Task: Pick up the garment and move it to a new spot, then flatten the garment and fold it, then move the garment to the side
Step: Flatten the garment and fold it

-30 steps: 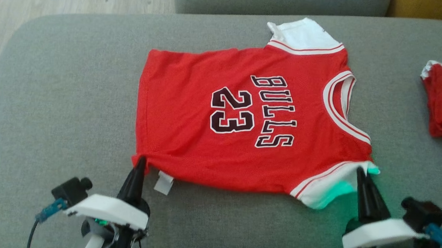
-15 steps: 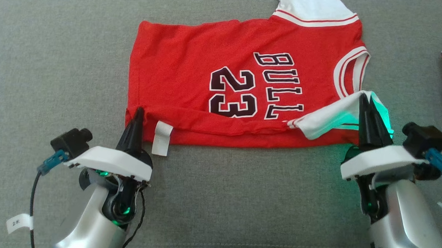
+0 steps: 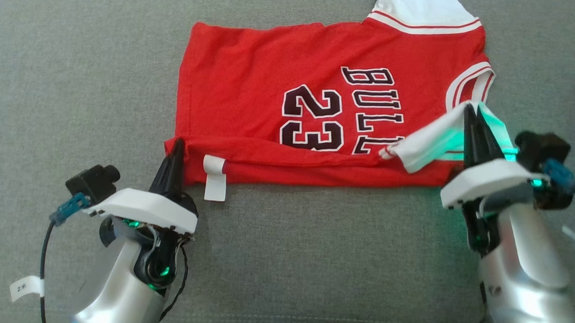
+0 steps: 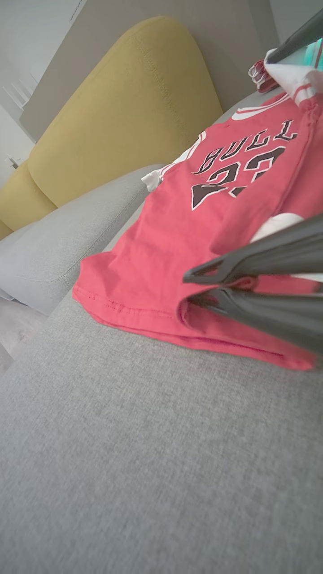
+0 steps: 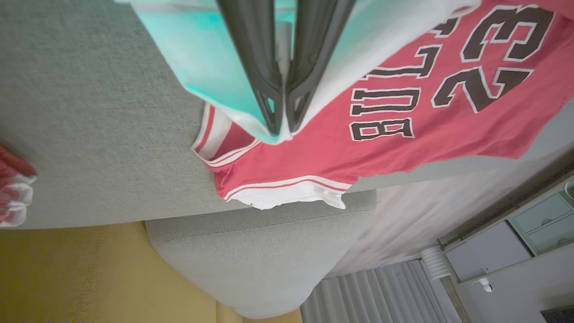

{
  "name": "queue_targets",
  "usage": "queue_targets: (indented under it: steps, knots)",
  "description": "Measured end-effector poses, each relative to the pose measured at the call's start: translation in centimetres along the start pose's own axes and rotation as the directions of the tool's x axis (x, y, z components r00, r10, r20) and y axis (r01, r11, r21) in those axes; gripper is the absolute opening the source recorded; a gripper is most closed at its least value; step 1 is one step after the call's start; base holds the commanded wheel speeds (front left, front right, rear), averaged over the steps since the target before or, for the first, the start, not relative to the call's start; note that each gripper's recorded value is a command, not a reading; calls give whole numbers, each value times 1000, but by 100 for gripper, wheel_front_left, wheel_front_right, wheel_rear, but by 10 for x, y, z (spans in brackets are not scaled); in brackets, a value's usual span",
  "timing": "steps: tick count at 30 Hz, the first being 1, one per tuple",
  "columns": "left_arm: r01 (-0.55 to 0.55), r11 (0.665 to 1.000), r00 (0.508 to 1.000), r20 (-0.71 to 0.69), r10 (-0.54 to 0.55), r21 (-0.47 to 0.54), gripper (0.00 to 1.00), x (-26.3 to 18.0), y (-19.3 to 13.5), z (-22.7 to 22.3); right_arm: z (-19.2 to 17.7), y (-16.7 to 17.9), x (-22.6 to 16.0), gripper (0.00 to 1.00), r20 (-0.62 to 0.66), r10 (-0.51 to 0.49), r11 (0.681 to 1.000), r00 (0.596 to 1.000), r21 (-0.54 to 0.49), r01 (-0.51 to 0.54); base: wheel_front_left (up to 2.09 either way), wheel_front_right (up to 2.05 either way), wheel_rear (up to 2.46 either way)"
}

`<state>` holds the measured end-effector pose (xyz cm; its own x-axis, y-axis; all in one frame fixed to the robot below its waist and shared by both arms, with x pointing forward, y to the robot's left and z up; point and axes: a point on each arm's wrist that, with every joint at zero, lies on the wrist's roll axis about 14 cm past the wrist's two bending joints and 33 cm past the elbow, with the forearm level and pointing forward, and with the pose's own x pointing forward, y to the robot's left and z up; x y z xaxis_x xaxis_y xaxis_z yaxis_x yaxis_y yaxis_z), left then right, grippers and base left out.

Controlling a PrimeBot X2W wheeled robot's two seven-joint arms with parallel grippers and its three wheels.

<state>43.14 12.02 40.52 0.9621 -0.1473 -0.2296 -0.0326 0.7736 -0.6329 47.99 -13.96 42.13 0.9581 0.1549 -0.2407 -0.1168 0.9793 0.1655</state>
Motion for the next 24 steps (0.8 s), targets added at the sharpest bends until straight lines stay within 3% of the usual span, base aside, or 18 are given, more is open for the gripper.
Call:
queue_targets:
  steps: [5, 6, 7, 8, 9, 24]
  knots:
    - [-5, 1000, 1000, 0, 5, 5, 0, 3, 1, 1, 3, 2, 15, 0, -37, 8, 999, 999, -31, -9, 0, 0, 0]
    - [-3, 1000, 1000, 2, 3, 9, 0, 4, 0, 2, 3, 3, 18, 25, -42, 10, 999, 999, -41, -11, 0, 0, 0]
    - [-2, 1000, 1000, 4, 2, 9, 20, 5, -1, 3, 2, 3, 20, 57, -53, 11, 999, 999, -47, -14, 0, 0, 0]
    - [0, 1000, 1000, 5, 0, 10, 60, 6, -1, 4, 2, 4, 23, 100, -63, 13, 998, 998, -53, -17, 0, 0, 0]
    - [2, 1000, 1000, 8, -2, 16, 100, 7, -2, 5, 1, 6, 26, 100, -77, 19, 998, 997, -65, -24, 0, 0, 0]
    - [42, 999, 995, 86, -44, 27, 100, 7, -14, 28, 41, -1, 47, 100, 27, -3, 997, 1000, -77, 5, 0, 0, 0]
